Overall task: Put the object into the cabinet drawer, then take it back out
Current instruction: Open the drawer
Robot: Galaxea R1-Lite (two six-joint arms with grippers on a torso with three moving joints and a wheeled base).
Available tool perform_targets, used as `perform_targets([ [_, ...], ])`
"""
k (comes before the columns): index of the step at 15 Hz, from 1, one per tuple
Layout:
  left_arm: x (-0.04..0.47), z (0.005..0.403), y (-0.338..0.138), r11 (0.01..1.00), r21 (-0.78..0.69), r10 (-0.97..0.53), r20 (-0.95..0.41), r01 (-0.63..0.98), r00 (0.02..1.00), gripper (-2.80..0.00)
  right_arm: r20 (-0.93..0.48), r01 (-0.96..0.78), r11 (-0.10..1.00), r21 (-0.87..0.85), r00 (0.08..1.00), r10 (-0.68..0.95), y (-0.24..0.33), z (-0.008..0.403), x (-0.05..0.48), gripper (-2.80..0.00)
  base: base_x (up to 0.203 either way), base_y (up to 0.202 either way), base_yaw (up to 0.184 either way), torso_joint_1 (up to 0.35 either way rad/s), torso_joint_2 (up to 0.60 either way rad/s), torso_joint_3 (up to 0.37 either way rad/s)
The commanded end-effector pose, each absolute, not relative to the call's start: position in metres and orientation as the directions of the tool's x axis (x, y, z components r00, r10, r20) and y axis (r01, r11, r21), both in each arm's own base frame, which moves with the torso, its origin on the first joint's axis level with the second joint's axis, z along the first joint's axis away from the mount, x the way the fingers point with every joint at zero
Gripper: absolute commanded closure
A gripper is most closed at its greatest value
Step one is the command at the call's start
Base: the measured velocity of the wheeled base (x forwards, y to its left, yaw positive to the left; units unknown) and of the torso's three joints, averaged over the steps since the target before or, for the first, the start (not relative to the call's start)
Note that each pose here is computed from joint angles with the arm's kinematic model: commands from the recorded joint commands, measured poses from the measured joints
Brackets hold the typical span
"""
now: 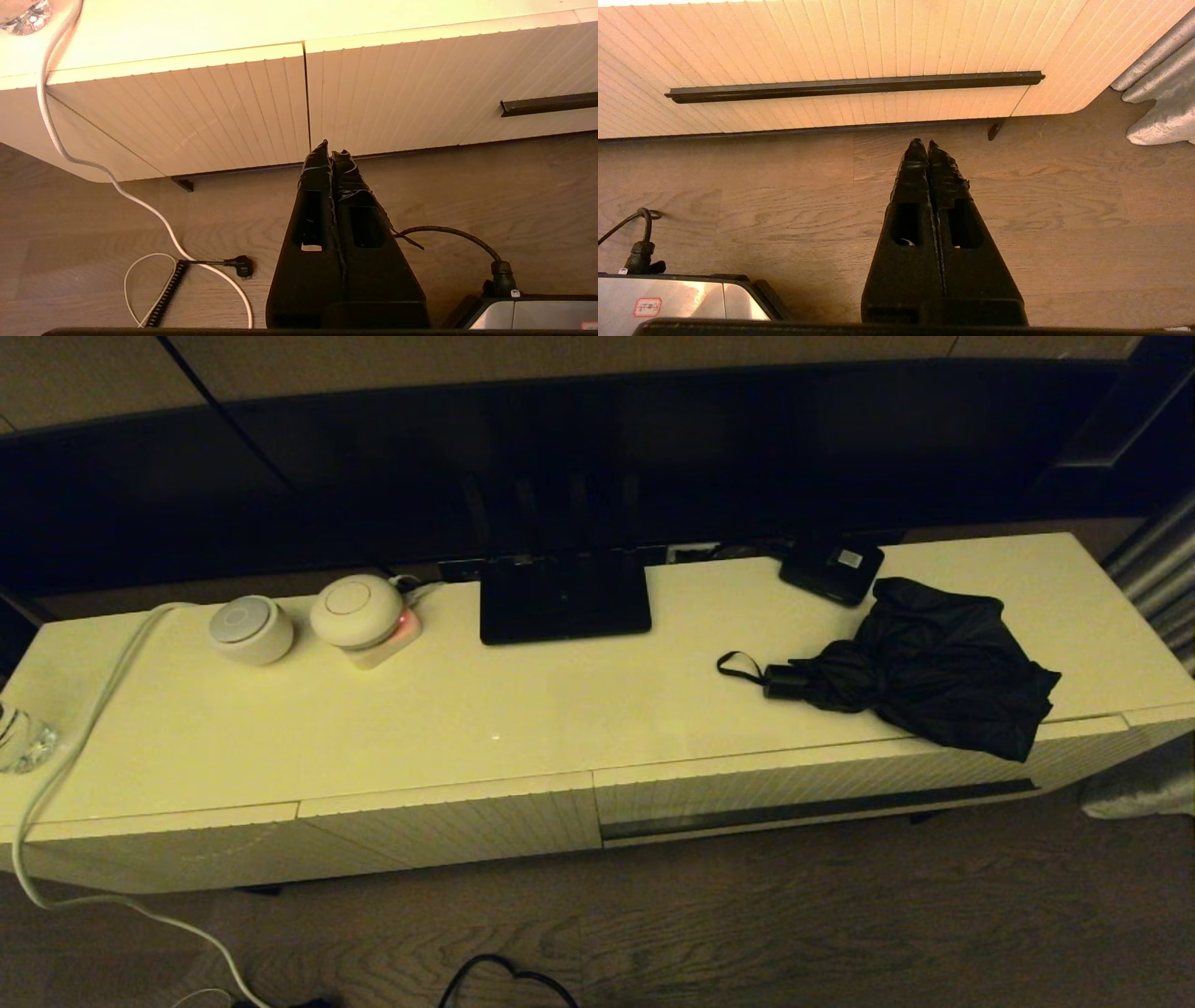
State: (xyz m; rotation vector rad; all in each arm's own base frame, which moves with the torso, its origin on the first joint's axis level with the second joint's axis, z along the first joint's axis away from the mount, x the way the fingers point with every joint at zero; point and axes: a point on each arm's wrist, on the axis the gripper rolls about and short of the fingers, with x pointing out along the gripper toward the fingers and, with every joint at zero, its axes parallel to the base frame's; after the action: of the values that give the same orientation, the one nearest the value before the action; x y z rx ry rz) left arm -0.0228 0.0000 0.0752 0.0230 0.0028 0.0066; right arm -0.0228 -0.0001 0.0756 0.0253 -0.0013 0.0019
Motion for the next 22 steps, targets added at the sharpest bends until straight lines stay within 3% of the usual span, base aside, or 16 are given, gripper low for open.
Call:
perform_targets([
  [1,-0.0226,0.0743,0.0,1.0,0.023,0.008,-0.006,-0.008,1.0,0.0,0.0,-0.003,1.0,0.026,1.0,0.003,-0.0001,0.0757,-0.0227,0.0,0.0,0.0,0.0,0.0,0.0,0.0],
  [22,-0.0226,0.0743,0.0,1.0,0.023,0.008,-0.006,-0.008,1.0,0.0,0.001,0.0,1.0,0.024,1.0,0.0,-0.0001,0.0751,-0.0228,0.0,0.0,0.0,0.0,0.0,0.0,0.0],
])
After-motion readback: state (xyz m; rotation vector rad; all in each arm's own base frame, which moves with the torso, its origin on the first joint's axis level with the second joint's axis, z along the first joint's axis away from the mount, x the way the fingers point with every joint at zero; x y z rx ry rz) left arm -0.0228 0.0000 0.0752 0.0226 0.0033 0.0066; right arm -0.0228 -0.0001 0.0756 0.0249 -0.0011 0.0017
